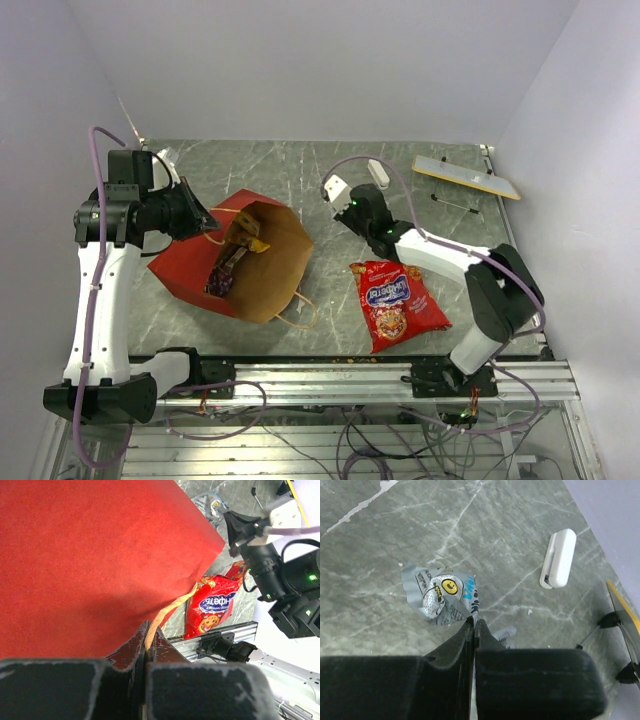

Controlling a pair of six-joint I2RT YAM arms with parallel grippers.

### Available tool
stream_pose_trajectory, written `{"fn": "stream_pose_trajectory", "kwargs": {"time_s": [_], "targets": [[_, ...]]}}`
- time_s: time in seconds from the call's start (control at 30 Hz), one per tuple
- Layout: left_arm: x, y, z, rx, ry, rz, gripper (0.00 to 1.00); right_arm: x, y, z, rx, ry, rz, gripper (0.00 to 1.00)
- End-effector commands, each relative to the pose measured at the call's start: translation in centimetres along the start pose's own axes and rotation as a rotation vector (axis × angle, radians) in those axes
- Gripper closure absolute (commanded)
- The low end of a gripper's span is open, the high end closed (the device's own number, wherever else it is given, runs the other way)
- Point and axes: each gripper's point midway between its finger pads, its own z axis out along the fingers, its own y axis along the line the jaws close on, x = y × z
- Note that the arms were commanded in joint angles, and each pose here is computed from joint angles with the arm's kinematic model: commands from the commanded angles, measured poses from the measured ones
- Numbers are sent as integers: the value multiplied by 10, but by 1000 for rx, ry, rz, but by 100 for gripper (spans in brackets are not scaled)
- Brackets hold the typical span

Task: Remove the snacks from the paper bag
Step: Place the snack at the center of the board.

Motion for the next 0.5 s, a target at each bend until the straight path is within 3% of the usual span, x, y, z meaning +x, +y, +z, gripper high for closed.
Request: {"fn": "stream_pose_trajectory", "kwargs": {"time_s": [0.0,0.33,0.47], "targets": [[-1,-10,-7,41,-11,21,93,-11,-1,24,12,-24,-18,100],[-9,-15,-10,39,-23,32,93,50,22,28,-30,110,-74,100],[-8,-18,-6,67,-20,14,93,47,21,9,-53,103,-49,80]]}}
